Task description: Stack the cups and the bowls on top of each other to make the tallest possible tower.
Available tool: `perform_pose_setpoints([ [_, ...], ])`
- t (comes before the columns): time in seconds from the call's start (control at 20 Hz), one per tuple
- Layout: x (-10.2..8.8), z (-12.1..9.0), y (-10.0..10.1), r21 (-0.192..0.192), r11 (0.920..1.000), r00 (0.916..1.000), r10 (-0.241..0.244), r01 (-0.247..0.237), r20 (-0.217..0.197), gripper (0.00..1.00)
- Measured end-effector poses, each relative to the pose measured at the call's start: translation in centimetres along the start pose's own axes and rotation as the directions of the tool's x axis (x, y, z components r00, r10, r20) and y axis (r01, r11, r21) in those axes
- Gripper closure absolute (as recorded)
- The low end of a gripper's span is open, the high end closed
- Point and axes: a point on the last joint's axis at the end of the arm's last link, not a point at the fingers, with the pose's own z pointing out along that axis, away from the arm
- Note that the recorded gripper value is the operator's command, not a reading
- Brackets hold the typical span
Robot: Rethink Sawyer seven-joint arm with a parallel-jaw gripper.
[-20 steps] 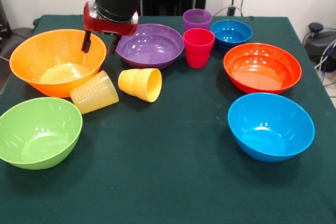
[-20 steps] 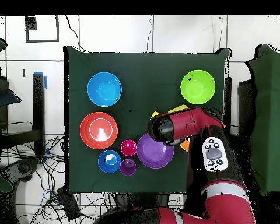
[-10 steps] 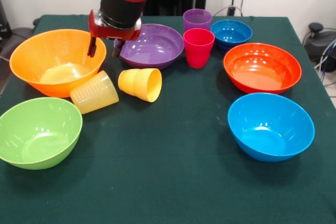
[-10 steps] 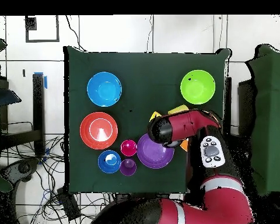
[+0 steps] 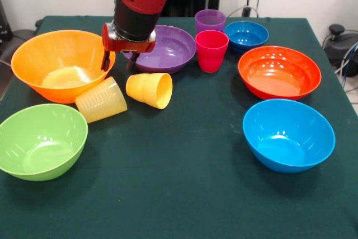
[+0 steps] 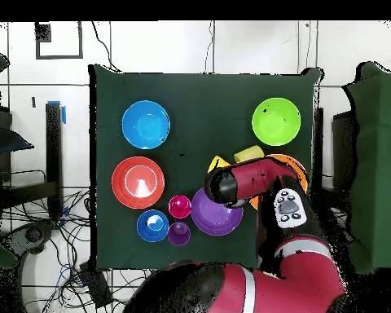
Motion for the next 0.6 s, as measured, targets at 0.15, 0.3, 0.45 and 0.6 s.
perform_pose_setpoints([
  [0.15, 0.4, 0.5, 0.1, 0.025, 0.9992, 0.9995, -0.031, 0.031, 0.005, 0.0],
  [0.3, 0.8, 0.9, 0.3, 0.076, 0.9929, 0.9956, -0.093, 0.092, 0.009, 0.0],
  [0.45, 0.9, 1.1, 0.6, 0.121, 0.9806, 0.9875, -0.157, 0.154, 0.015, 0.0],
  [0.6, 0.9, 1.3, 1.0, 0.145, 0.9714, 0.9811, -0.193, 0.188, 0.017, 0.0],
])
